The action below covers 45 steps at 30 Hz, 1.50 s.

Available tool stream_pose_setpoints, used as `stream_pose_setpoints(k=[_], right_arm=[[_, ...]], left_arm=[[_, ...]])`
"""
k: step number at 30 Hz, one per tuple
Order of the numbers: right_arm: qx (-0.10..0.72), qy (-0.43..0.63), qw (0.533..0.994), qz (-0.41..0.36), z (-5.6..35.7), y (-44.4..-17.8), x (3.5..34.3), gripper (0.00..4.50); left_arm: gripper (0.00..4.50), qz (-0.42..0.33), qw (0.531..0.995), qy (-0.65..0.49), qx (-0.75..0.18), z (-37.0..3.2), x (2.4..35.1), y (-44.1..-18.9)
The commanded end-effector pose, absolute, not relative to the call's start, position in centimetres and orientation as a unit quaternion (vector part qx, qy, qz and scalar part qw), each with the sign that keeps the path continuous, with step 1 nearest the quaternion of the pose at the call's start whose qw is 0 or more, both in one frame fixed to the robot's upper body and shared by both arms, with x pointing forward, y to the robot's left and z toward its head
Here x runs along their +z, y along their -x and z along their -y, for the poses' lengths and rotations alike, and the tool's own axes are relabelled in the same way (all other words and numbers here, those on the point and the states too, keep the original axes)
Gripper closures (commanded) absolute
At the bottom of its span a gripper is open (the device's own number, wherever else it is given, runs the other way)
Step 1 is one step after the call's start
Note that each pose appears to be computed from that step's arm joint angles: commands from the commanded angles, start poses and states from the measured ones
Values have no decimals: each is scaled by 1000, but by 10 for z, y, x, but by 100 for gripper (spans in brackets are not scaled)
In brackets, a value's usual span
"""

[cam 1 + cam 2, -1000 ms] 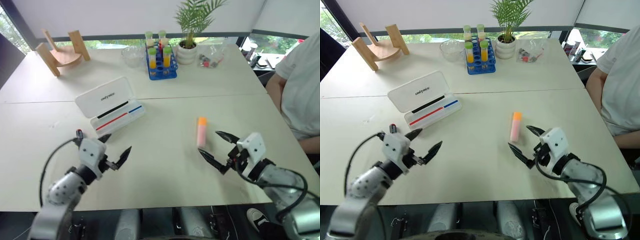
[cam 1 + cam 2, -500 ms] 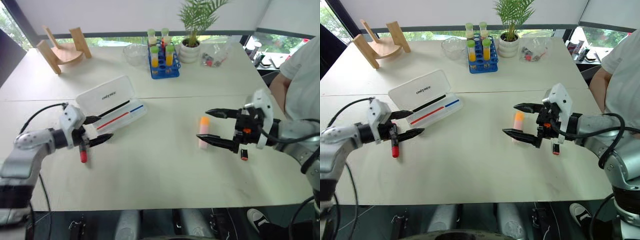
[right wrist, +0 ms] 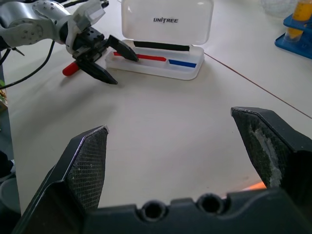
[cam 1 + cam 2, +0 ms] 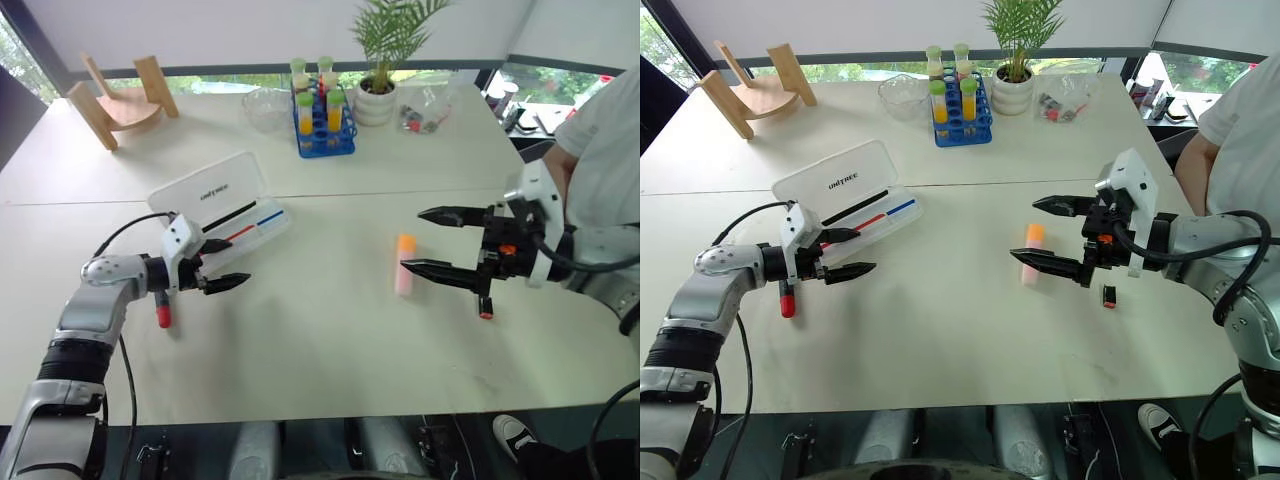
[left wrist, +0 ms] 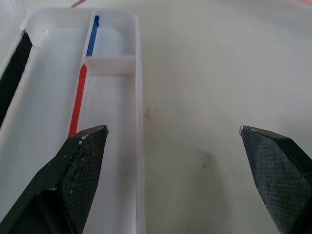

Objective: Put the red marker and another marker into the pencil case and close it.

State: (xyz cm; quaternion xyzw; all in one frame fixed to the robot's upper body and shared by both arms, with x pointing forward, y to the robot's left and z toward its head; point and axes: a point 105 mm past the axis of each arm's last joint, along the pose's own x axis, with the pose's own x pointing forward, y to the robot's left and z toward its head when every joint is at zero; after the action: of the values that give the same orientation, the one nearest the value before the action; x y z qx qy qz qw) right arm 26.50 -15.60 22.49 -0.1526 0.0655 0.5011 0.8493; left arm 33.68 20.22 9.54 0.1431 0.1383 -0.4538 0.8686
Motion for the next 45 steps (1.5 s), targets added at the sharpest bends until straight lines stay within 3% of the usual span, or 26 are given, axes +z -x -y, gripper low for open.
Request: stream_pose_setpoints(k=[1, 3, 10, 11, 14, 18, 23, 28, 33, 37, 45], right_arm=[[490, 168, 854, -38, 161, -264, 241, 0], [488, 169, 856, -35, 161, -265, 243, 0], [483, 172, 858, -25, 161, -268, 250, 0], [482, 172, 859, -24, 161, -268, 251, 0], [479, 174, 860, -20, 162, -269, 253, 0], [474, 176, 863, -14, 162, -272, 257, 0], [469, 178, 865, -10, 161, -274, 258, 0], [465, 179, 867, -6, 160, -274, 259, 0], [460, 180, 870, -5, 161, -274, 259, 0], [459, 179, 870, -3, 160, -274, 259, 0], [457, 181, 871, 1, 160, -276, 259, 0]], left_arm=[[28, -142, 862, -170, -456, -200, 93, -339], [79, -152, 860, -163, -459, -195, 85, -339], [424, -147, 865, -158, -453, -189, 88, -355], [442, -143, 862, -160, -459, -187, 91, -356], [442, -120, 840, -172, -500, -170, 103, -352], [442, -84, 774, -185, -600, -133, 117, -326], [442, -85, 707, -201, -673, -105, 109, -296], [442, -94, 679, -219, -695, -99, 97, -286], [442, -98, 677, -242, -688, -101, 91, -287], [442, -100, 701, -249, -661, -104, 89, -295], [442, -119, 741, -207, -627, -106, 89, -285]])
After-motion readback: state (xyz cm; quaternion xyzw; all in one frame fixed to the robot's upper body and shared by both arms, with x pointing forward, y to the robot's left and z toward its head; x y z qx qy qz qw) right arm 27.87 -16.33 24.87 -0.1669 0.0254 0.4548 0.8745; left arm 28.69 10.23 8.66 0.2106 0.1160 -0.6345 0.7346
